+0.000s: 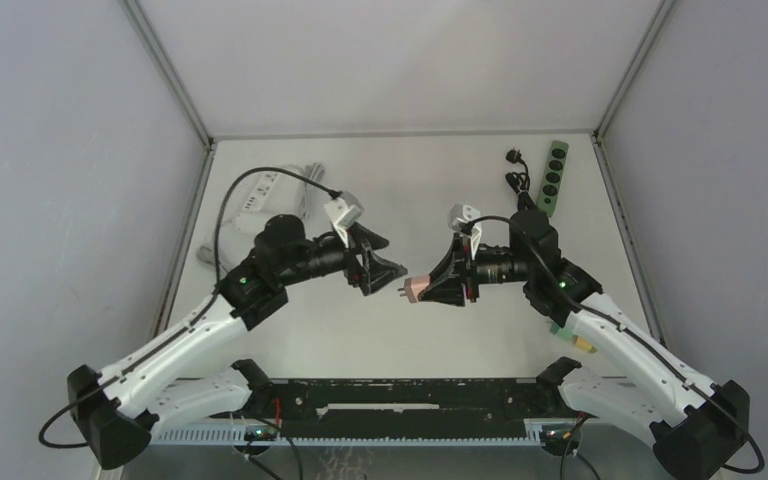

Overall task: Insert the plug
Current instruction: Adjust the plug, then move the socket to the center of the board.

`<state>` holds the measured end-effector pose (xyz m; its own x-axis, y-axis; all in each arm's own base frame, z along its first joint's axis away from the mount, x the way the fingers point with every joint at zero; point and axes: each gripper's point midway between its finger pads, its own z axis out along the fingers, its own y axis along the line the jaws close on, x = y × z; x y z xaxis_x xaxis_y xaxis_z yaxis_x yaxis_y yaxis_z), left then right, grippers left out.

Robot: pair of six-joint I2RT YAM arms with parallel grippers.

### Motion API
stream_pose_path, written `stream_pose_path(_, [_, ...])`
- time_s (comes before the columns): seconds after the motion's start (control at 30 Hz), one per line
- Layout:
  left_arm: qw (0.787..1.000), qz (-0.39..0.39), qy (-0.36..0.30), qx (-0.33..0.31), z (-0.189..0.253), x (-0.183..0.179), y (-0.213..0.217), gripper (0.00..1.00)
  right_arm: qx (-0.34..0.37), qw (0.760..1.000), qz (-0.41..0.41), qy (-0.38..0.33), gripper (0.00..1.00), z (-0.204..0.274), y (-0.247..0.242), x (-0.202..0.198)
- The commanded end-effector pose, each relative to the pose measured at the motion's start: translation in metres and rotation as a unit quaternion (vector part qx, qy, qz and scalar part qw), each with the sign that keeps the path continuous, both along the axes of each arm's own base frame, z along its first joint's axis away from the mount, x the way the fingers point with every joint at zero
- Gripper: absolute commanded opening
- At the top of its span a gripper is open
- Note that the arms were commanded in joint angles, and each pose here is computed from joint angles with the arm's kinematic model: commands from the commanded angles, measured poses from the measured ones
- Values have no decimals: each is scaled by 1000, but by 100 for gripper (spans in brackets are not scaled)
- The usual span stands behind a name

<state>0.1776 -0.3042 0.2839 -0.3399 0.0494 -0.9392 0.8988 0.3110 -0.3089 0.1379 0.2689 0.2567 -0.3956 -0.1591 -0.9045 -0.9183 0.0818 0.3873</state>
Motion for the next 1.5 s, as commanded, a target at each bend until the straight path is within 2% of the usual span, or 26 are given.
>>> stream_pose_path(0.0, [978, 205, -14, -22, 13, 47, 50, 85, 15, 999, 3, -29, 0, 17, -1, -3])
stream_pose_path(0.1, [969, 243, -10, -32, 13, 46, 67, 90, 9, 1000, -12, -25, 0, 14, -2, 1])
stream_pose_path(0.2, [944, 328, 4, -31, 8, 57, 97, 97, -1, 999, -39, -25, 0, 10, -5, 8])
stream_pose_path(0.37, [866, 498, 47, 1, -19, 77, 163, 100, -17, 996, -83, -25, 0, 5, -12, 17])
stream_pose_path(0.47, [820, 564, 90, 20, -40, 83, 195, 100, -24, 994, -104, -29, 0, 0, -16, 21])
stream_pose_path(0.67, [734, 658, 162, 41, -72, 91, 245, 100, -45, 989, -135, -42, 0, -13, -26, 27])
stream_pose_path(0.87, [668, 713, 213, 17, -88, 108, 272, 100, -59, 985, -156, -50, 0, -28, -34, 33])
stream_pose_path(1.0, [636, 724, 268, -16, -106, 128, 285, 100, -63, 982, -172, -54, 0, -35, -38, 37])
stream_pose_path(1.27, [599, 716, 349, -84, -133, 183, 301, 100, -68, 979, -185, -52, 0, -43, -41, 42])
stream_pose_path(1.33, [584, 722, 361, -87, -143, 195, 310, 100, -71, 978, -189, -51, 0, -44, -41, 44])
stream_pose_path(1.47, [570, 724, 379, -85, -156, 219, 321, 100, -73, 978, -188, -47, 0, -48, -40, 45])
